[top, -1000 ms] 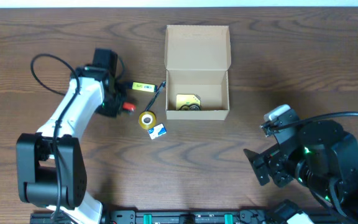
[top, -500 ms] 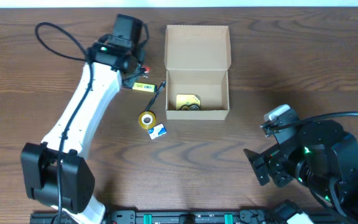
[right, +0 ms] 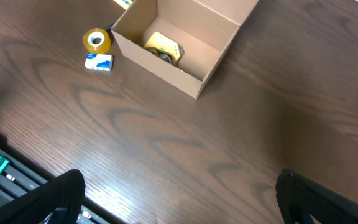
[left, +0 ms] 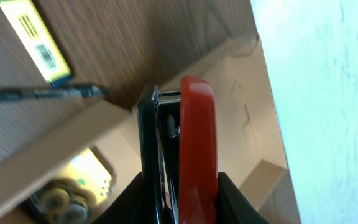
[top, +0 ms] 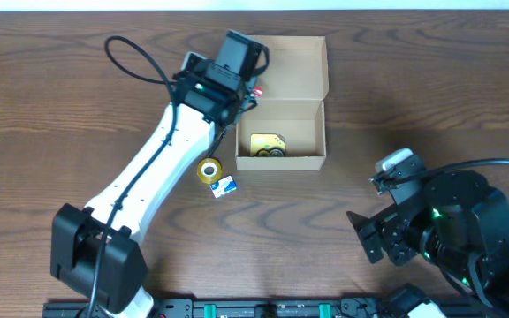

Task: Pack container
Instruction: 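Lift the red stapler and carry it into the box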

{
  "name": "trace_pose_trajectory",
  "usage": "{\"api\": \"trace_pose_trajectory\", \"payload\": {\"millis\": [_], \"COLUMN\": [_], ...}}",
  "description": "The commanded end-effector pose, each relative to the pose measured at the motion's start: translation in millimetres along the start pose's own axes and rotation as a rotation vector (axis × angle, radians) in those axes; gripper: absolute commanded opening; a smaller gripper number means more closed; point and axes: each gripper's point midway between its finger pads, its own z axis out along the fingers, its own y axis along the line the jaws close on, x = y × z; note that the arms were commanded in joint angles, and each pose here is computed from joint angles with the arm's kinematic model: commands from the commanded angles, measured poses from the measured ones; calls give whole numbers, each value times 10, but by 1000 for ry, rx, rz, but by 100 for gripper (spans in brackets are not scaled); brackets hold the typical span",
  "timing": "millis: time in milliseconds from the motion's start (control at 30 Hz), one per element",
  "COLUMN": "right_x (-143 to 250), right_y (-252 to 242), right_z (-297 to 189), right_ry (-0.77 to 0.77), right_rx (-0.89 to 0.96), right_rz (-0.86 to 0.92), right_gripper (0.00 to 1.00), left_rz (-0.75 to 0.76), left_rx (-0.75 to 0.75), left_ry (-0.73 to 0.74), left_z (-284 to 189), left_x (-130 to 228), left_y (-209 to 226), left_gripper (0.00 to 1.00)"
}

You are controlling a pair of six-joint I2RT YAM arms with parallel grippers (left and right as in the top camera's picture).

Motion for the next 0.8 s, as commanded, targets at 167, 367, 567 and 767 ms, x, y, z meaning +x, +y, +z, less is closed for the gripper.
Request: {"api": "trace_pose_trajectory", "payload": {"millis": [167,367,567,767], "right_x": [2,2,45,45], "right_y": [-30,-31,-93,-93], "right_z": [-1,-1,-3,-3], "right_ry": [-1,-1,16,16], "right_rx": [10,10,46,46], "right_rz": [26,26,26,25], "right_gripper": [99,99,99,99], "left_rz": [-79,-143,-111,-196], "left_rx": [92,47,-5,-84], "left_ry": [-76,-12,18,14], "left_z": [-74,403,617,623], "left_x": [406,873,988,962], "left_y": [-197,-39,106,293], "left_gripper": [6,6,6,6]}}
